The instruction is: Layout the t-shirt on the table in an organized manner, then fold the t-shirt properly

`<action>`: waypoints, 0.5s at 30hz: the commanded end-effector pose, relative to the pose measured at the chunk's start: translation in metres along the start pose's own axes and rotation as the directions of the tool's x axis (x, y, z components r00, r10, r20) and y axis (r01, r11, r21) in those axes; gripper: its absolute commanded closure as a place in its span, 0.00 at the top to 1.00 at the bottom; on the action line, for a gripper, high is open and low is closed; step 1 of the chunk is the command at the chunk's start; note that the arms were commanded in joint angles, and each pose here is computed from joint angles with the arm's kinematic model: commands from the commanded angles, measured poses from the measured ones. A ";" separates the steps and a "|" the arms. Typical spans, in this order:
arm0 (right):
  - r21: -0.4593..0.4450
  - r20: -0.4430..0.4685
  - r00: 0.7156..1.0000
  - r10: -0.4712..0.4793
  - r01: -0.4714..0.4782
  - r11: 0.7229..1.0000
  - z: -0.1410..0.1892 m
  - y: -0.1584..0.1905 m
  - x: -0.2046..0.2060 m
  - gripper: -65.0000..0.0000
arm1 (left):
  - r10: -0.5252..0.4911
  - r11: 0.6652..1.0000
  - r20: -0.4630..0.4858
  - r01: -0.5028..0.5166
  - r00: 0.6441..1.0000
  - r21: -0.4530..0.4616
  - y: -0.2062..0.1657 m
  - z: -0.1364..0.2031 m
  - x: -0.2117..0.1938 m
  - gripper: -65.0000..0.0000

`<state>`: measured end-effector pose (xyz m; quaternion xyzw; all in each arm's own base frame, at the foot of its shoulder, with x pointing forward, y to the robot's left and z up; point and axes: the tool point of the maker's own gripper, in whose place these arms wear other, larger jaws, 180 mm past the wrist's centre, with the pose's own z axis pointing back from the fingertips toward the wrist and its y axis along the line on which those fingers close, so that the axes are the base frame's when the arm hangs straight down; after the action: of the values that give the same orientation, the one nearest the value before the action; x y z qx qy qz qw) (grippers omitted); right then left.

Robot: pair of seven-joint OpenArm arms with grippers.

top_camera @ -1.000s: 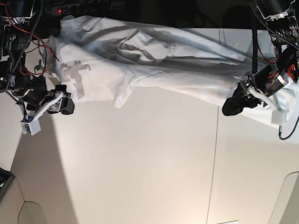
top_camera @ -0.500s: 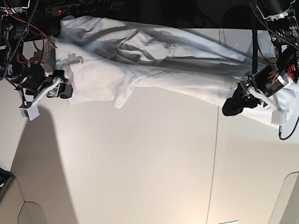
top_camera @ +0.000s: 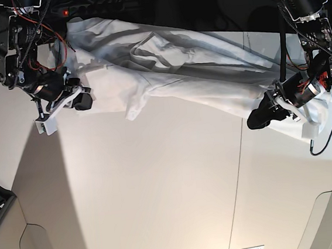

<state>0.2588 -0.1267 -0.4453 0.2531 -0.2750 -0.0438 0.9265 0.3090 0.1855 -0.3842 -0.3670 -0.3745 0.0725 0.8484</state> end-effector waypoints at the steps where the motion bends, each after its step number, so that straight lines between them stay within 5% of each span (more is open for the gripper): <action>1: 0.018 0.042 0.999 0.018 -0.019 1.000 0.002 0.005 0.015 0.00 | -0.029 0.999 0.053 0.030 0.998 -0.019 -0.006 0.003 0.020 0.26; 7: -0.004 0.064 0.997 0.048 -0.048 0.999 0.002 0.002 0.032 0.00 | -0.030 0.999 0.053 0.031 0.998 -0.018 -0.006 0.003 0.020 0.26; 11: -0.064 0.072 0.992 0.104 -0.100 0.993 0.005 -0.009 0.048 0.37 | -0.030 0.999 0.052 0.031 0.998 -0.018 -0.006 0.003 0.019 0.26; 15: -0.128 0.028 0.989 0.147 -0.142 0.982 0.012 -0.027 0.048 0.45 | -0.031 0.999 0.051 0.032 0.998 -0.016 -0.005 0.003 0.019 0.26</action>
<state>0.2855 -0.1625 -0.4364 0.1733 -0.2875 -0.0017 0.9420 0.3090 0.1855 -0.3843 -0.3669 -0.3744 0.0724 0.8485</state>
